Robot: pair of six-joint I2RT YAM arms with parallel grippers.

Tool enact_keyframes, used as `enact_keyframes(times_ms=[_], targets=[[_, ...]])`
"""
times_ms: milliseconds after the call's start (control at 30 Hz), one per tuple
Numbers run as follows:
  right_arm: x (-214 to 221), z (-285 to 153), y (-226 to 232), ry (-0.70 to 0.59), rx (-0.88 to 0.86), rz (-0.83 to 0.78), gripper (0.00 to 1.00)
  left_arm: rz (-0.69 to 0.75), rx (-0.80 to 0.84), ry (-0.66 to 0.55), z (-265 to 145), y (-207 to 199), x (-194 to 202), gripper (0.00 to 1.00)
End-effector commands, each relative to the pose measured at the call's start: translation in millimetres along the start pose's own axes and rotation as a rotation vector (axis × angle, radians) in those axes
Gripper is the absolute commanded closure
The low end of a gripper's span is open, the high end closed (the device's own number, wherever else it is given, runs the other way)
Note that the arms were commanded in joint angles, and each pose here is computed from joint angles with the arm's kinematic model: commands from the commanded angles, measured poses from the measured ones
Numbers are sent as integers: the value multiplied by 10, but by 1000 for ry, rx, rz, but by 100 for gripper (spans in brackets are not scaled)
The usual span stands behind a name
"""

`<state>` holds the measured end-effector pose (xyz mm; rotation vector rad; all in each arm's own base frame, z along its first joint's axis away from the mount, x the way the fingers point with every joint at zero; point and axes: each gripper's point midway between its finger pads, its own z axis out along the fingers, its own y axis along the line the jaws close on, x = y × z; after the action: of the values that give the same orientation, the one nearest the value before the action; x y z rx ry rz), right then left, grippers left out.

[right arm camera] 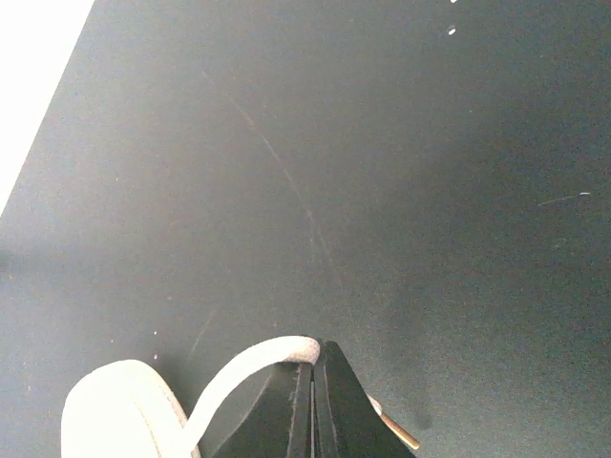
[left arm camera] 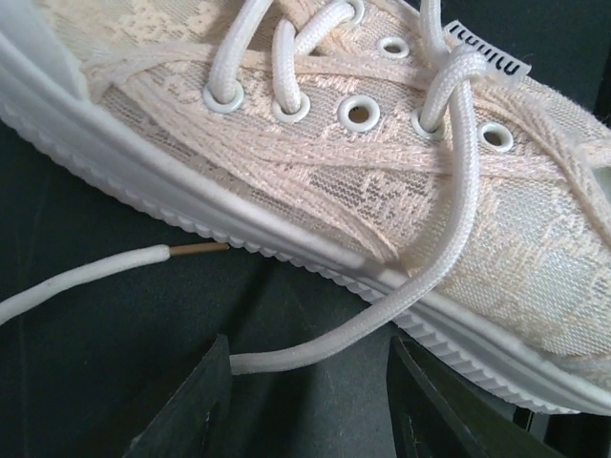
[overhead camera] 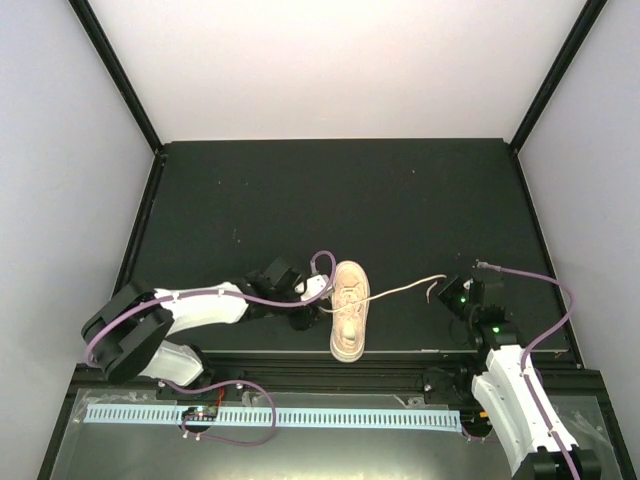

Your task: Tie the shoes

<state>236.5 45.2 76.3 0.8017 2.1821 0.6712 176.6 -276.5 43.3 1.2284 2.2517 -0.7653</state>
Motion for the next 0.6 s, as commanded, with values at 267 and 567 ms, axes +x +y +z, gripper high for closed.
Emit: enact_keyframes(times_ms=[267,567], targets=[[-21,26,98,8,-45,-4,98,162,-120,-72,86,107,-317,49],[32,79,87,37,-49,3,98,214,-125,-48,153,86,-275,48]])
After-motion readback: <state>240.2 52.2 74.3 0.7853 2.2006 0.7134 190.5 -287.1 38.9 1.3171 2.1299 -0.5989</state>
